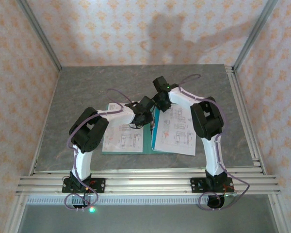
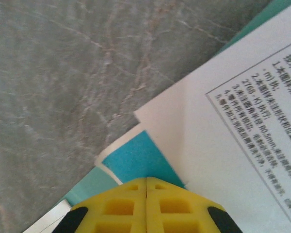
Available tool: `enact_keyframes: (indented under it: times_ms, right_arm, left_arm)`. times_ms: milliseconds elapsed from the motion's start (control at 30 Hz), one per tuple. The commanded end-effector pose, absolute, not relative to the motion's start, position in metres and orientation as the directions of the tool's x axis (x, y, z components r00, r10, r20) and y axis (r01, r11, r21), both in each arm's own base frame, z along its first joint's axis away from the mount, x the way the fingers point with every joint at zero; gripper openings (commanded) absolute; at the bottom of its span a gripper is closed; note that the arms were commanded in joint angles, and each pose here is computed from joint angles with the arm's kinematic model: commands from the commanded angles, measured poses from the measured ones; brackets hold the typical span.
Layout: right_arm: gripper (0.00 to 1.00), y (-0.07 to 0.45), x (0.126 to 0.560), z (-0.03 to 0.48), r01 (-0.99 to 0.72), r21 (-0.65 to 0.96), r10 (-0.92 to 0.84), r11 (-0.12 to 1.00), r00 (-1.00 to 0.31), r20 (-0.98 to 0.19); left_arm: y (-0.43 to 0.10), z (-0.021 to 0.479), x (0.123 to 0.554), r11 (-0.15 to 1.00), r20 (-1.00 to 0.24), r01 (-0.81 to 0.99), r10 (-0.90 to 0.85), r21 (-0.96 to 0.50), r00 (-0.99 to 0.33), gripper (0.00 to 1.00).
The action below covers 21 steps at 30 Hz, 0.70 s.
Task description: Put the files into the folder
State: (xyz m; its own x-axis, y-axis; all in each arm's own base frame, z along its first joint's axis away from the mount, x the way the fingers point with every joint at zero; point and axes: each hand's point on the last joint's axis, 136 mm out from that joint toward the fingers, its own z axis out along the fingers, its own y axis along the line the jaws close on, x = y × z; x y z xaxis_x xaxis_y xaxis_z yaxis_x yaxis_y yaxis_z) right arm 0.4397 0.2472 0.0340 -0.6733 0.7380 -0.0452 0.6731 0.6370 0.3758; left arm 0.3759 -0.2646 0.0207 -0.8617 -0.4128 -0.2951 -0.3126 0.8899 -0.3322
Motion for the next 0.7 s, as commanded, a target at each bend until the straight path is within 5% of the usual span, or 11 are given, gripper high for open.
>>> enact_keyframes:
  times_ms: [0,667]
  right_arm:
    - [0.06,0.239,0.432,0.021,0.706,0.312,0.754,0.636,-0.655,-0.052]
    - [0.05,0.269,0.435,0.025,0.697,0.377,0.753,0.61,-0.658,-0.001]
  left_arm:
    - [-0.232,-0.009,0.354,0.915,-0.25,-0.354,-0.394,-0.192,-0.884,0.0]
    - [-0.23,-0.011,0.353,0.915,-0.247,-0.358,-0.396,-0.186,-0.884,0.0]
